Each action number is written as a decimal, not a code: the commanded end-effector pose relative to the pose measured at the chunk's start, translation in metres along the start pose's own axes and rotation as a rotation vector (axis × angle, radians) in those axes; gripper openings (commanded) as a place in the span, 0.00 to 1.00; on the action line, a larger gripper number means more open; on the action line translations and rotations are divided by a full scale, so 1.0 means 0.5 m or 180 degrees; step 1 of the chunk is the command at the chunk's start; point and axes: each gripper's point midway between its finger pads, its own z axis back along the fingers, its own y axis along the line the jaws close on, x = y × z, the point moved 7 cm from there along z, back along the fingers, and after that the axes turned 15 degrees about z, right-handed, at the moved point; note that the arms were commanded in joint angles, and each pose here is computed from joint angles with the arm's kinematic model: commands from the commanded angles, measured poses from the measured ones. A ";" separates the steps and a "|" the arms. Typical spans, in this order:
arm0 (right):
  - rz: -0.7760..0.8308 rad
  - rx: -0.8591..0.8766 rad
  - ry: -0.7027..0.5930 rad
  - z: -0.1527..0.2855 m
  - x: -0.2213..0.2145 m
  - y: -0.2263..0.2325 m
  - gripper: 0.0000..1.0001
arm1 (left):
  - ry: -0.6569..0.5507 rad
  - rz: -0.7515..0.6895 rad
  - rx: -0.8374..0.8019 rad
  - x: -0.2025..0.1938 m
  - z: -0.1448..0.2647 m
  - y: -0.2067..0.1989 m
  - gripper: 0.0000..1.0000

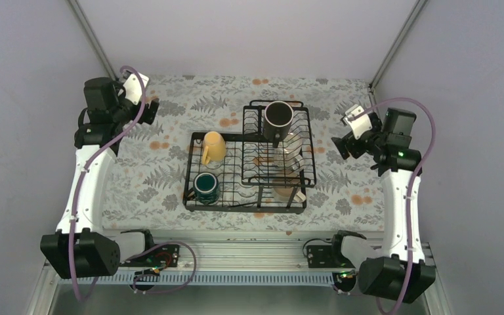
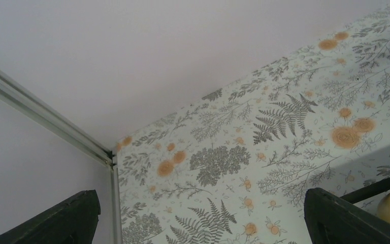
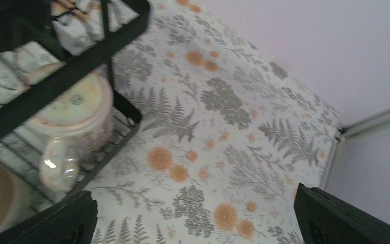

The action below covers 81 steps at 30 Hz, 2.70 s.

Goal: Unload the cups from the dish rack

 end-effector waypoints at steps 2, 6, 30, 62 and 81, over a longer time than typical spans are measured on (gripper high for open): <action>0.0203 0.0409 -0.0214 0.030 0.008 0.053 0.97 | 0.0063 0.0091 0.0049 0.009 0.000 0.004 1.00; 0.0521 0.0826 -0.0129 -0.002 -0.032 0.101 0.81 | 0.0056 0.0055 0.0047 0.001 0.001 0.002 1.00; 0.0107 0.2006 -0.0953 -0.173 -0.108 0.203 0.70 | 0.0196 0.0173 0.0024 -0.043 -0.038 0.001 1.00; -0.0265 0.1643 -0.0920 -0.225 -0.066 0.222 0.67 | 0.0323 0.0262 0.0209 -0.054 -0.077 0.017 1.00; -0.0312 0.1549 -0.0906 -0.256 -0.049 0.223 0.36 | 0.0346 0.0242 0.0115 -0.063 -0.080 0.010 1.00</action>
